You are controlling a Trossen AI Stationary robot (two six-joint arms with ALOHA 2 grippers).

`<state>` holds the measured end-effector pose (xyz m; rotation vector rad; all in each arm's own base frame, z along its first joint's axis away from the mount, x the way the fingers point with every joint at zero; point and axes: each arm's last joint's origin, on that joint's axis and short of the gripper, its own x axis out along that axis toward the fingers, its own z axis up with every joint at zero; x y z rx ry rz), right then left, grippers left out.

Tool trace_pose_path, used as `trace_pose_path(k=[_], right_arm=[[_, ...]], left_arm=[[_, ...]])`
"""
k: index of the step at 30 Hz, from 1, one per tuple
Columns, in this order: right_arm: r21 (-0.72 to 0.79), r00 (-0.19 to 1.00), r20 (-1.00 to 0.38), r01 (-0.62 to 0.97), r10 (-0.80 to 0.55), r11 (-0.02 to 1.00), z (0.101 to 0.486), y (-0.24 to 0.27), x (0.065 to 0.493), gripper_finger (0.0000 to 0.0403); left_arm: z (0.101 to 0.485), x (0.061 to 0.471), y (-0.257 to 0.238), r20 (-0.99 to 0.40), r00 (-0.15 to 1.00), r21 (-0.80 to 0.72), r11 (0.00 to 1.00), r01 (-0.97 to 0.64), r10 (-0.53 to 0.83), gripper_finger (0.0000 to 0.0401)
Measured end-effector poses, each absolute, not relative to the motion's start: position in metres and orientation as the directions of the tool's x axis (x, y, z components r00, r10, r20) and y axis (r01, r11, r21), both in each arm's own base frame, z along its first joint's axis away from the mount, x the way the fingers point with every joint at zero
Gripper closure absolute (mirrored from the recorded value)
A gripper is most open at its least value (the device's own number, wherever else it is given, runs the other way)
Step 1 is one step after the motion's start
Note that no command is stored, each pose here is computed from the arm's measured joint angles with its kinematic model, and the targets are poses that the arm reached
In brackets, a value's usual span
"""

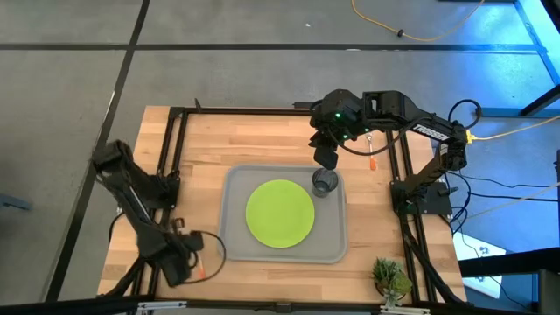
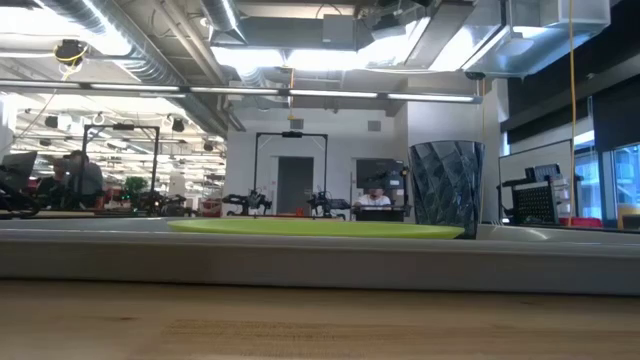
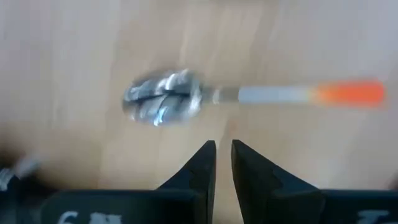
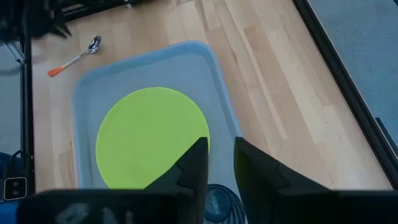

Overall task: Pick and place plate/cup/fork/spoon on tray
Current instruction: Put the orange spoon on the gray tray to the left of the green plate

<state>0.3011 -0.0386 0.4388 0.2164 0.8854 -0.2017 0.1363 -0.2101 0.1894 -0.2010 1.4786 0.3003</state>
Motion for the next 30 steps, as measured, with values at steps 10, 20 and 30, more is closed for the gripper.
trace_pose_path(k=[10, 20, 30], right_arm=[[0.125, 0.62, -0.783, 0.25, -0.06, 0.96, 0.439, -0.038, 0.301, 0.0324], [0.17, 0.626, -0.78, 0.207, 0.003, 0.963, 0.439, -0.036, 0.301, 0.0324], [0.156, 0.626, -0.78, 0.189, 0.004, 0.97, 0.439, -0.036, 0.301, 0.0324]], left_arm=[[0.26, 0.114, -0.142, -0.983, 0.177, -0.049, 0.879, -0.474, 0.04, 0.0357], [0.248, 0.105, -0.099, -0.916, 0.316, -0.386, 0.748, -0.54, -0.245, 0.0357], [0.198, 0.096, -0.083, -0.802, 0.411, -0.597, 0.61, -0.522, -0.433, 0.0368]])
